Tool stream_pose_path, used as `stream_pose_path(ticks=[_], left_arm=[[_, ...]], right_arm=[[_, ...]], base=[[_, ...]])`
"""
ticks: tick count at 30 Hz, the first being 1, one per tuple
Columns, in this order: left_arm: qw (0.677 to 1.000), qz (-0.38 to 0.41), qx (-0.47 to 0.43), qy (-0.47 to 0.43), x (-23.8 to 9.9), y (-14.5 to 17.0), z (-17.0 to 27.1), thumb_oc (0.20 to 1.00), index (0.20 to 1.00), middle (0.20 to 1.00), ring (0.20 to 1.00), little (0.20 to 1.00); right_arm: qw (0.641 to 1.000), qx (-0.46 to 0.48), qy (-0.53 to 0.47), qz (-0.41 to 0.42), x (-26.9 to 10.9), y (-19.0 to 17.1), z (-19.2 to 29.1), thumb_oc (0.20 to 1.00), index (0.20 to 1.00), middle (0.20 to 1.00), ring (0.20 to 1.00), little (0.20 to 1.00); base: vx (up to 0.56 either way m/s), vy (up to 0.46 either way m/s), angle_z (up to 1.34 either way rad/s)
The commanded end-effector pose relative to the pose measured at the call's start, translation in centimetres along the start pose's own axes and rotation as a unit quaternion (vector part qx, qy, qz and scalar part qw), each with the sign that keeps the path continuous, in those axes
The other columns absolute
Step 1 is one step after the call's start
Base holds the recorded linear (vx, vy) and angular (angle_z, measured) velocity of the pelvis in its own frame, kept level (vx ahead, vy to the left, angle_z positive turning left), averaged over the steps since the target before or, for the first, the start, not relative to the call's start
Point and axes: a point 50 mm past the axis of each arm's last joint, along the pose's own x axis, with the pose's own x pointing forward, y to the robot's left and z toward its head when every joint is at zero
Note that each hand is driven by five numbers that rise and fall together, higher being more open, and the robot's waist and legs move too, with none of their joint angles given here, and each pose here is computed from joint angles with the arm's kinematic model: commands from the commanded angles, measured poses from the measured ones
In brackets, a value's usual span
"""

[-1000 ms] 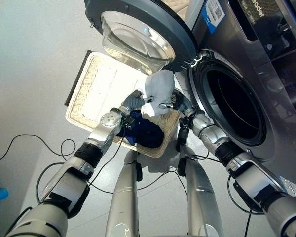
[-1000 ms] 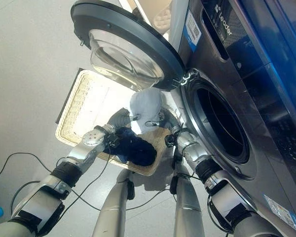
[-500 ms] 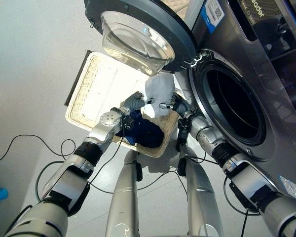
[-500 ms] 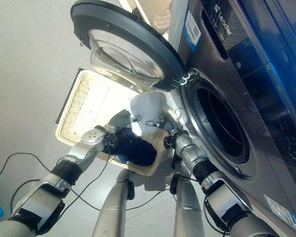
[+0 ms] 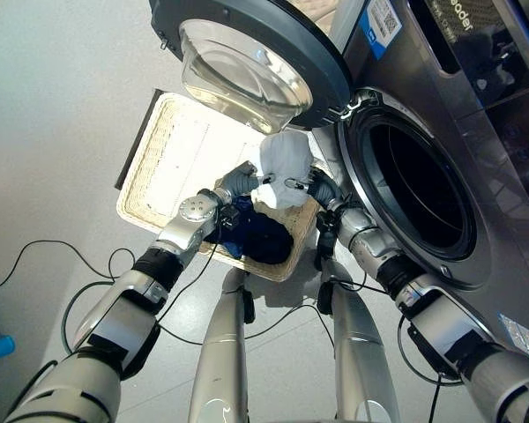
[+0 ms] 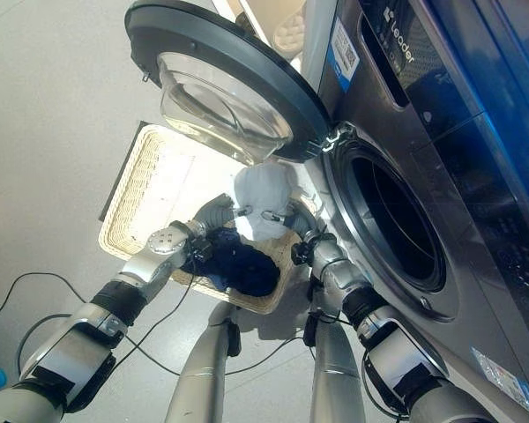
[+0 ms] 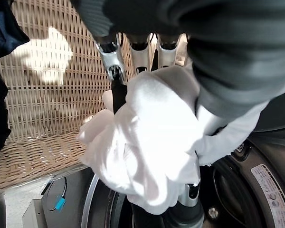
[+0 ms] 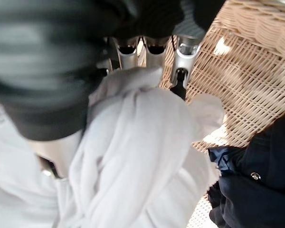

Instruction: Put the clothes into the washing machine.

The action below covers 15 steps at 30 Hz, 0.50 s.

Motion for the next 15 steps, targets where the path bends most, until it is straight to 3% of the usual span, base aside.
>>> stream_pose_path(ticks=[1, 8, 9, 10, 11, 15], left_arm=[[0.968, -0.217, 0.029, -0.120, 2.2, -9.0, 4.6, 0.200, 0.200, 0.200, 0.200, 0.200], [0.968, -0.220, 0.048, -0.110, 2.2, -9.3, 4.5, 0.200, 0.200, 0.200, 0.200, 0.200], [0.969, -0.218, 0.051, -0.106, 2.3, -9.3, 4.4, 0.413, 0.413, 0.413, 0.413, 0.413], [0.969, -0.217, 0.053, -0.105, 2.3, -9.3, 4.3, 0.501, 0.501, 0.501, 0.501, 0.501], [0.970, -0.216, 0.059, -0.099, 2.3, -9.2, 4.1, 1.000, 1.000, 1.000, 1.000, 1.000], [0.973, -0.198, 0.078, -0.086, 2.3, -9.1, 3.7, 1.000, 1.000, 1.000, 1.000, 1.000]], right_arm=[[0.998, 0.008, -0.066, 0.002, 1.8, 1.5, 4.4, 0.200, 0.200, 0.200, 0.200, 0.200], [0.992, 0.068, -0.102, -0.007, 1.7, 1.1, 4.9, 0.200, 0.200, 0.200, 0.200, 0.200], [0.991, 0.080, -0.109, -0.012, 1.6, 1.0, 5.0, 0.200, 0.200, 0.200, 0.200, 0.200], [0.990, 0.084, -0.112, -0.014, 1.6, 1.0, 5.0, 0.200, 0.200, 0.200, 0.200, 0.200], [0.988, 0.096, -0.118, -0.018, 1.5, 0.8, 5.0, 0.200, 0.200, 0.200, 0.200, 0.200], [0.973, 0.168, -0.155, -0.042, 0.9, -0.3, 4.6, 0.200, 0.200, 0.200, 0.200, 0.200]], base=[[0.00, 0.000, 0.00], [0.00, 0.000, 0.00], [0.00, 0.000, 0.00], [0.00, 0.000, 0.00], [0.00, 0.000, 0.00], [-0.01, 0.025, -0.02]])
